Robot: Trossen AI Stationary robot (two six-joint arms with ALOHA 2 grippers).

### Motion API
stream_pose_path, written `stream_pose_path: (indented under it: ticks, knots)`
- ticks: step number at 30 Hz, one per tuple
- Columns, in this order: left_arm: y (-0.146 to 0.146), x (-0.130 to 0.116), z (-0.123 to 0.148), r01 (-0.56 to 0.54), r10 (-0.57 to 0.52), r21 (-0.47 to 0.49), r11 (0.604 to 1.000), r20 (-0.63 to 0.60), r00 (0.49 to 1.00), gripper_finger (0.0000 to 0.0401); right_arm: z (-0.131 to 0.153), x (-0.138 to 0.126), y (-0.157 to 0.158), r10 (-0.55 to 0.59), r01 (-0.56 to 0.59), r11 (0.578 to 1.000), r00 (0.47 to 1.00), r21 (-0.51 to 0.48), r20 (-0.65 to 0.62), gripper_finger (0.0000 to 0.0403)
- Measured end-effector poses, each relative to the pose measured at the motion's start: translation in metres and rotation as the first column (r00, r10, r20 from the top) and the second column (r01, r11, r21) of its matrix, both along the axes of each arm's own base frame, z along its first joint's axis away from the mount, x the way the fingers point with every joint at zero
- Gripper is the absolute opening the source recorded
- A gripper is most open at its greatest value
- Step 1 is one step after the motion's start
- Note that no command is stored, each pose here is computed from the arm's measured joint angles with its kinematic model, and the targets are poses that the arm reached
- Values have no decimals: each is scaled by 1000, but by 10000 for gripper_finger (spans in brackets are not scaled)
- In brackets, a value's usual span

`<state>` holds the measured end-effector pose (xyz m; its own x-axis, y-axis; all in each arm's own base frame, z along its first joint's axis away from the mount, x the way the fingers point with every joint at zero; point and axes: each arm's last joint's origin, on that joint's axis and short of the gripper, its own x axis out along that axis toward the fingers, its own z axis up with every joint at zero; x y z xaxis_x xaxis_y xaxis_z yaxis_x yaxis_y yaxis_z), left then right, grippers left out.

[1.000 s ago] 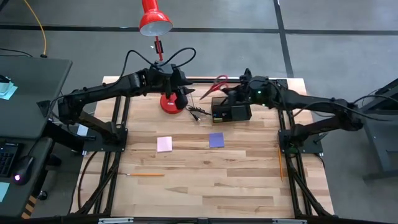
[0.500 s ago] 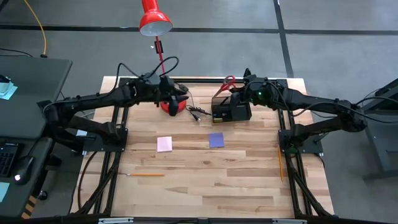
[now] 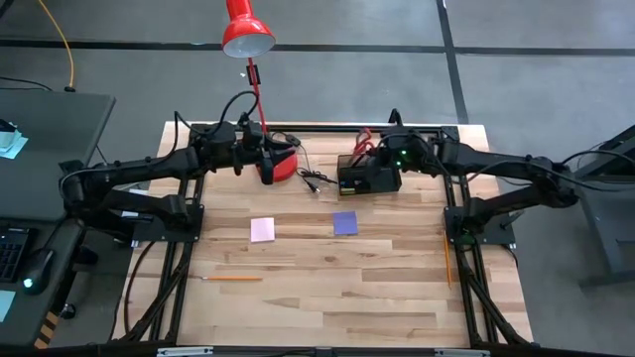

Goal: Pick and place office supplies into organizer
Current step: Put the red scissors into the black desk organizer

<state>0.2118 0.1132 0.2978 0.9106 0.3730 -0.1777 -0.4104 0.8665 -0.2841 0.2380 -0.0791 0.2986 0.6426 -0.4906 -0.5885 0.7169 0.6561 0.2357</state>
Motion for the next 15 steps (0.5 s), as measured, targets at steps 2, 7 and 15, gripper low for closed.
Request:
stream_pose_path:
  ticks: [2, 7, 15]
  knots:
    - [0, 0, 0, -2, 2, -2, 1000, 0, 1000, 106, -7, 6, -1, 16, -16, 1000, 1000, 16, -25, 5]
    - [0, 0, 0, -2, 2, -11, 1000, 7, 1000, 106, -19, 20, -4, 39, -38, 999, 998, 11, -53, 5]
    - [0, 0, 1, 7, -7, -14, 1000, 15, 1000, 106, -26, 33, -7, 64, -64, 998, 997, 2, -34, 18]
